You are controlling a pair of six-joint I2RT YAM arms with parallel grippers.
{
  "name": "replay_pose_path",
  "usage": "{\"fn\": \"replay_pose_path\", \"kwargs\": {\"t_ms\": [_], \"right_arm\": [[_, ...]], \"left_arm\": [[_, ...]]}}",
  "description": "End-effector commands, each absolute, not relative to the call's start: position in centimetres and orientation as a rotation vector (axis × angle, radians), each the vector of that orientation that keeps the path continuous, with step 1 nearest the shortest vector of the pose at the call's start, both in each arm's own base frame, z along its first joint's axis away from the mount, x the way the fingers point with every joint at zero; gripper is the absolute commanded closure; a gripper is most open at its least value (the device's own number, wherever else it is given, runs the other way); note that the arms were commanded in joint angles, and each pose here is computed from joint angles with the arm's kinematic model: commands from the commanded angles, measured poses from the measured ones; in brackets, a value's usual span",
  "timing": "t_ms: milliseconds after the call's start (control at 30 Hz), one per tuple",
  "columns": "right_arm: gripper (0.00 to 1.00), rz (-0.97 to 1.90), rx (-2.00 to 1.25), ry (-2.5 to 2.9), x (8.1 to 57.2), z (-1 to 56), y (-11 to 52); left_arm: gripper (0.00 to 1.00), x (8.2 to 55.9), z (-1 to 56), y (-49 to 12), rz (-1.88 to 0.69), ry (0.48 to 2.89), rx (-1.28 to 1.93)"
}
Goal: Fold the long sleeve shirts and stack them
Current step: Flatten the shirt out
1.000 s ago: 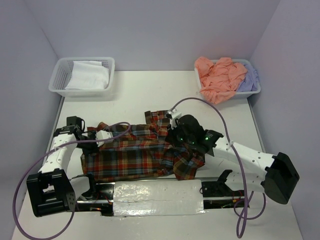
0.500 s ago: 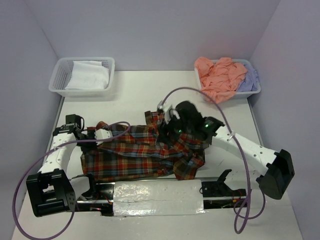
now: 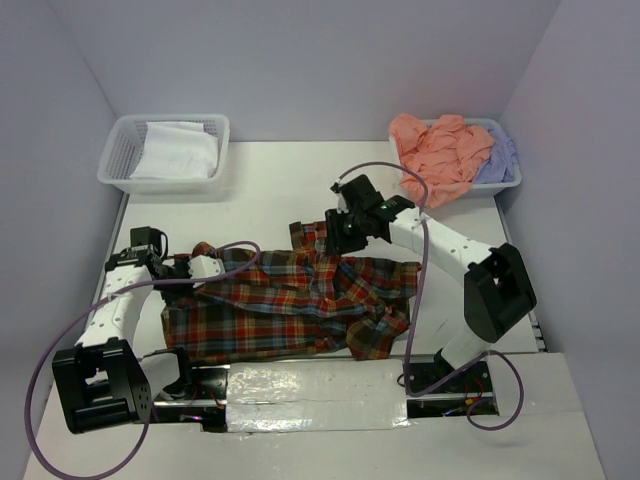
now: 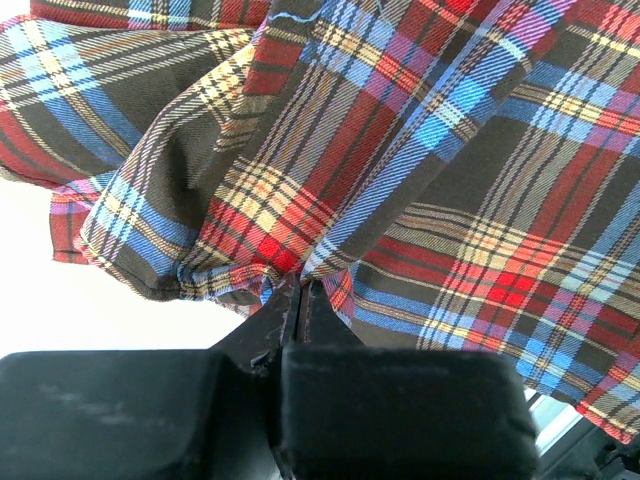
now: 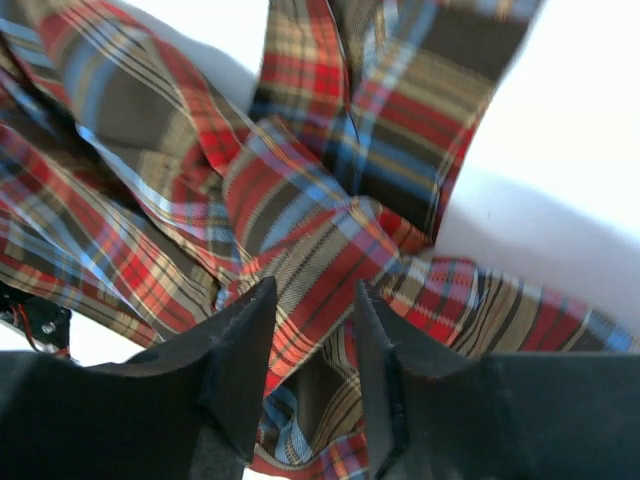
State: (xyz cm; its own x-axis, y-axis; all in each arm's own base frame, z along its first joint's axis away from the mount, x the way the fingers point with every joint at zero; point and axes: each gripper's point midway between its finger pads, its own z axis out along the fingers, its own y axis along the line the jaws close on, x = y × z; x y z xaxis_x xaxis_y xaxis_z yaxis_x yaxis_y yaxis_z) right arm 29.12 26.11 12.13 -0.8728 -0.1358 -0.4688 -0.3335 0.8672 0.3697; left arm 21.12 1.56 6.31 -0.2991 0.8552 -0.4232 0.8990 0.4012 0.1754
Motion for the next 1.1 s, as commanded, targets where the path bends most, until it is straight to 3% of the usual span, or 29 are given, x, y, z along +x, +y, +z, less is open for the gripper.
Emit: {"fn": "replay_pose_path", "kwargs": {"t_ms": [0, 67, 200, 433, 467, 567, 600, 633, 1067], "right_arm": [[0.58, 0.579, -0.256, 2.683, 28.1, 11.5, 26.2], [0.59, 0.536, -0.245, 2.720, 28.2, 10.7, 25.9], [0.51, 0.528, -0.240, 2.717, 28.4, 10.5, 25.8], [0.52, 0.527, -0.274, 2.754, 28.9, 9.1, 26.6], [0.54, 0.524, -0.270, 2.747, 29.1, 9.2, 26.6], [0.80, 0.506, -0.267, 2.701, 30.0, 10.1, 26.6], [0.94, 0.496, -0.281, 2.686, 30.3, 10.4, 26.6], [1.00, 0.472, -0.289, 2.658, 30.8, 11.1, 26.4], [1.00, 0.380, -0.374, 2.194, 32.7, 20.4, 26.0]], "left_arm": [[1.00, 21.7, 6.9, 1.4, -0.119, 2.170, 1.495], [1.00, 21.6, 6.7, 1.3, -0.125, 2.169, 1.494], [1.00, 21.5, 6.7, 1.1, -0.136, 2.167, 1.491], [1.00, 21.8, 6.8, 1.1, -0.129, 2.165, 1.476], [1.00, 21.8, 6.9, 1.1, -0.129, 2.165, 1.476], [1.00, 21.7, 6.8, 1.2, -0.126, 2.168, 1.479], [1.00, 21.7, 6.7, 1.2, -0.127, 2.171, 1.476], [1.00, 21.7, 6.7, 1.1, -0.130, 2.170, 1.475], [1.00, 22.6, 7.3, 1.1, -0.126, 2.175, 1.413]]}}
